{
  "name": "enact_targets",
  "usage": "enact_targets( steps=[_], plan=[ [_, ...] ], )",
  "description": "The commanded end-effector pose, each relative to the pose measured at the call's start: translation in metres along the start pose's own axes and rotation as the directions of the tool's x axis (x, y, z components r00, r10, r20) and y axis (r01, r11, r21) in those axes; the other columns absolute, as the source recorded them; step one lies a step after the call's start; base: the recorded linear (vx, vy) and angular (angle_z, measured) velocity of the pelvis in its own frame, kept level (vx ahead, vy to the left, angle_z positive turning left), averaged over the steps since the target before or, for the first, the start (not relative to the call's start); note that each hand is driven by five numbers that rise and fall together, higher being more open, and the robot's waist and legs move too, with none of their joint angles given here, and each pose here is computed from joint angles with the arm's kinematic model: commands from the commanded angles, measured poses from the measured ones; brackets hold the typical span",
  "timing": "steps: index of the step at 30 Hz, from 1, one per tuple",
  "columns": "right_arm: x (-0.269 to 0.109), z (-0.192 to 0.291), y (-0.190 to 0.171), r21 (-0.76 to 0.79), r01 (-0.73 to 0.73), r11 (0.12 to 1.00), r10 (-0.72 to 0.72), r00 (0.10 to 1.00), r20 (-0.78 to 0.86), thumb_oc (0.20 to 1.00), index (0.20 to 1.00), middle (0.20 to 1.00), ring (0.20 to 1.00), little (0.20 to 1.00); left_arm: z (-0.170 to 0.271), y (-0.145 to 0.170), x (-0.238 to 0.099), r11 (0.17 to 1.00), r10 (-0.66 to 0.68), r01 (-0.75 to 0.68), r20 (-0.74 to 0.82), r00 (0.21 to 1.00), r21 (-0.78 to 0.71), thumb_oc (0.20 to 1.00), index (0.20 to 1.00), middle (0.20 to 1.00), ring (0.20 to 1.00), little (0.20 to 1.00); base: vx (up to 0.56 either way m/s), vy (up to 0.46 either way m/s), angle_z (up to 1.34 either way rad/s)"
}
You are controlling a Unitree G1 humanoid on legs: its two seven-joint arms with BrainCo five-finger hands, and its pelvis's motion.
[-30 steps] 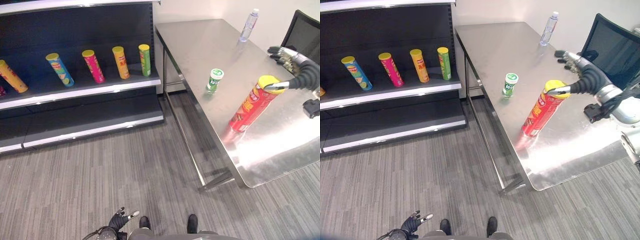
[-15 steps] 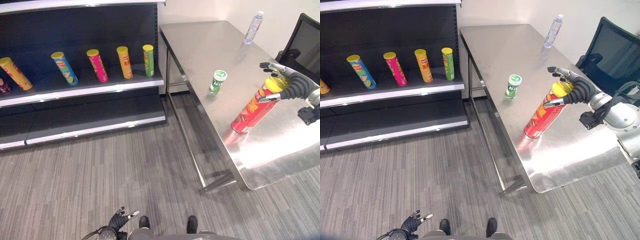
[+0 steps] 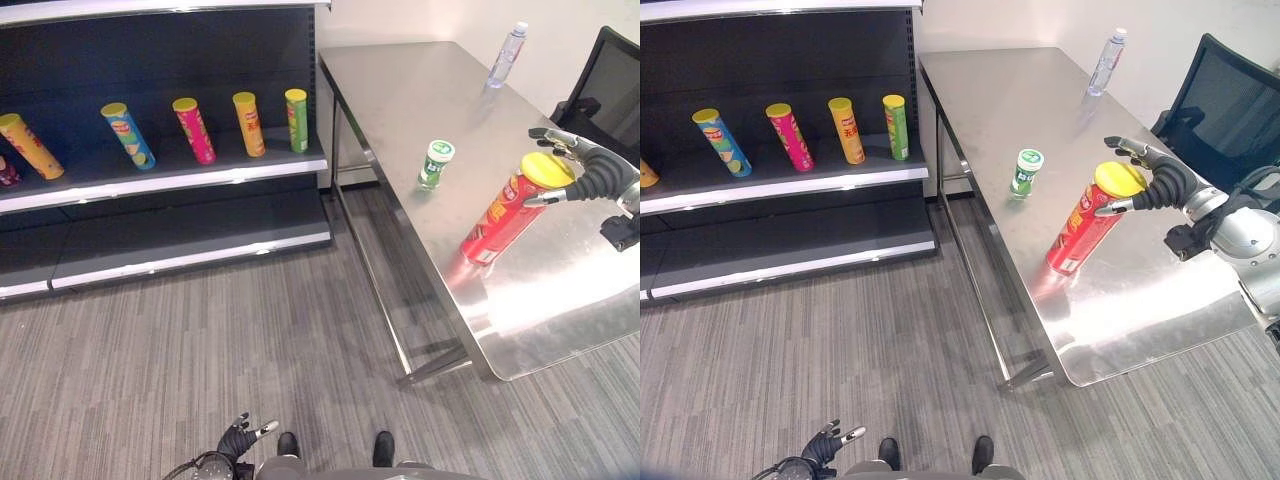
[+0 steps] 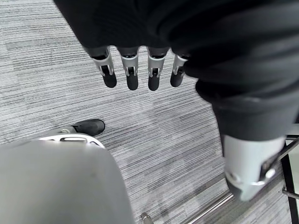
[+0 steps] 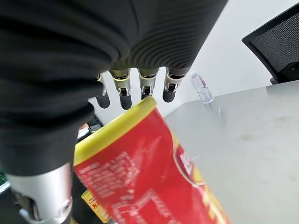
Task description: Put the goods on the table back onto the shelves and tidy them up.
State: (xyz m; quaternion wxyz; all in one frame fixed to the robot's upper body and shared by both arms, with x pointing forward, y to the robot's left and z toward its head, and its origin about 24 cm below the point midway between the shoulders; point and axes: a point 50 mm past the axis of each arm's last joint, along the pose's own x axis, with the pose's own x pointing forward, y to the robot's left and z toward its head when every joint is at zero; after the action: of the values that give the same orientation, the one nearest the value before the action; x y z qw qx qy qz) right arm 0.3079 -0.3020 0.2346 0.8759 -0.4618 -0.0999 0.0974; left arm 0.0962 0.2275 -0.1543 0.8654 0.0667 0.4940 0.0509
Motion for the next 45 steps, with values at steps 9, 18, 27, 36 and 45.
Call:
enact_targets(
  steps=[9,18,27,36,45],
  plan=[
    [0.003,0.015,-0.024,-0.029,0.091,0.995,-0.089,0.995,0.054,1.000,1.000,1.000,1.000,1.000,0.020,-0.003,0.007,0.998,-0.023,0.020,0.052,0.998,0.052,1.000,1.000,1.000,1.000,1.000,0.00,0.000,0.00],
    [0.009,0.003,-0.007,0.001,-0.010,1.000,0.010,1.000,-0.005,1.000,1.000,1.000,1.000,1.000,0.015,-0.005,0.006,0.998,-0.034,0.032,0.036,0.999,0.050,1.000,1.000,1.000,1.000,1.000,0.00,0.000,0.01],
    [0.009,-0.004,0.000,-0.008,-0.043,0.999,0.042,0.998,-0.040,0.200,0.200,0.200,0.200,0.200,0.018,-0.006,0.006,0.998,-0.041,0.039,0.045,0.998,0.050,1.000,1.000,1.000,1.000,1.000,0.00,0.000,0.00],
    [0.004,0.004,-0.005,-0.028,-0.009,1.000,0.009,1.000,0.000,0.200,0.200,0.200,0.200,0.200,0.022,-0.003,0.007,0.998,-0.031,0.028,0.053,0.998,0.051,1.000,1.000,1.000,1.000,1.000,0.00,-0.009,0.00],
    [-0.011,0.042,-0.024,-0.087,0.114,0.990,-0.097,0.978,0.182,0.200,0.200,0.200,0.200,0.200,0.028,0.006,0.007,0.999,0.002,-0.006,0.079,0.997,0.052,1.000,1.000,1.000,1.000,1.000,-0.01,-0.048,0.02]
  ],
)
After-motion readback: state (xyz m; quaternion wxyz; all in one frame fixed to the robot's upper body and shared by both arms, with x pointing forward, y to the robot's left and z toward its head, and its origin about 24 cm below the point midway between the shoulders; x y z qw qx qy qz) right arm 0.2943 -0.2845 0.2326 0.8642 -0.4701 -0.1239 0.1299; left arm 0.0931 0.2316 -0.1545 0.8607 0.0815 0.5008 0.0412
